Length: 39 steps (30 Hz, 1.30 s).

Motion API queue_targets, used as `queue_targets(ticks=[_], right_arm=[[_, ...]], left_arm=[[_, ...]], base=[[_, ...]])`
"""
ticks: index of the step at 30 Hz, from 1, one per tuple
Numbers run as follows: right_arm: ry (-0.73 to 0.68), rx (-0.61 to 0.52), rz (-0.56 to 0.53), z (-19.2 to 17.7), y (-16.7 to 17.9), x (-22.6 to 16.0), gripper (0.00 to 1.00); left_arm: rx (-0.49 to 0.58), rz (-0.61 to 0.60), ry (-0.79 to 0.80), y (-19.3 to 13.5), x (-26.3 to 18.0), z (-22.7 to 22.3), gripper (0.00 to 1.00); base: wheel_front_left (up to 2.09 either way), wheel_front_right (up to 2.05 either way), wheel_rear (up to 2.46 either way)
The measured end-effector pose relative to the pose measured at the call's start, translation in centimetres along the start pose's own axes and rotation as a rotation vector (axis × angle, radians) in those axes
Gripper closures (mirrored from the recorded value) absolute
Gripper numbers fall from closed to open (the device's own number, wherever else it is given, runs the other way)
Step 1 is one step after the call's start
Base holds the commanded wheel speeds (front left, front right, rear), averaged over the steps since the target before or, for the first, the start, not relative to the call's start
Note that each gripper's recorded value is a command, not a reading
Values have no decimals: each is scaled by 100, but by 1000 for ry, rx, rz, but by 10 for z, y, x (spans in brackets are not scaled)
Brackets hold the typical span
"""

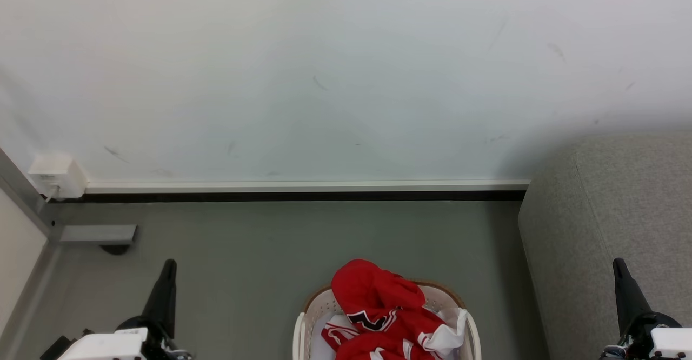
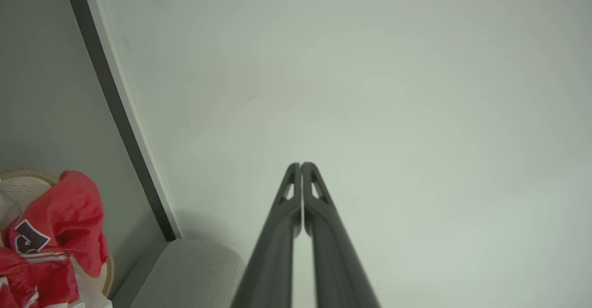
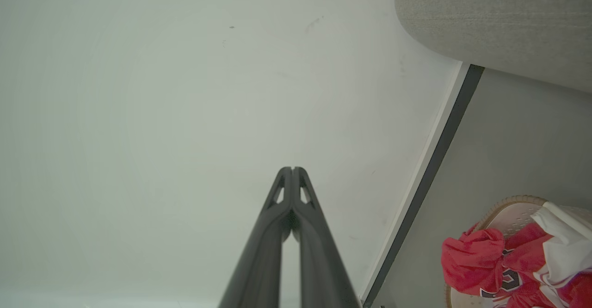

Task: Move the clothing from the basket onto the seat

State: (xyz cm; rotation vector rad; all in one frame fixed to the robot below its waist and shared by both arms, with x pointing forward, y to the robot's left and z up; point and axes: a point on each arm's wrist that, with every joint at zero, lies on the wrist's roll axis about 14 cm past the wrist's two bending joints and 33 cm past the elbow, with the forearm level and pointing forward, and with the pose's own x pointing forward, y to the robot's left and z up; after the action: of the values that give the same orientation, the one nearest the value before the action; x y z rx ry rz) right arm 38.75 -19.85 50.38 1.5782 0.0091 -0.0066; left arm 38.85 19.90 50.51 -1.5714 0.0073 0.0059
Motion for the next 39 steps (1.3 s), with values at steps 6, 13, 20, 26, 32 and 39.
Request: queue_targets(ticks=[6,13,20,26,32,39], right_arm=[[0,0,0,0,0,0,100],[0,0,0,0,0,0,100],[0,0,0,0,0,0,100],[0,0,0,0,0,0,100],[-6,9,-43,-3,-15,-7,0],[-17,-59,-45,-3,-15,-7,0]], left_arm=[[0,0,0,0,0,0,100],[0,0,0,0,0,0,100],[0,0,0,0,0,0,100],[0,0,0,0,0,0,100],[-4,45,-4,15,-6,-3,0],[23,45,-11,15,-6,-6,0]], base=[[0,0,0],[0,0,0],[0,0,0],[0,0,0],[0,0,0],[0,0,0]])
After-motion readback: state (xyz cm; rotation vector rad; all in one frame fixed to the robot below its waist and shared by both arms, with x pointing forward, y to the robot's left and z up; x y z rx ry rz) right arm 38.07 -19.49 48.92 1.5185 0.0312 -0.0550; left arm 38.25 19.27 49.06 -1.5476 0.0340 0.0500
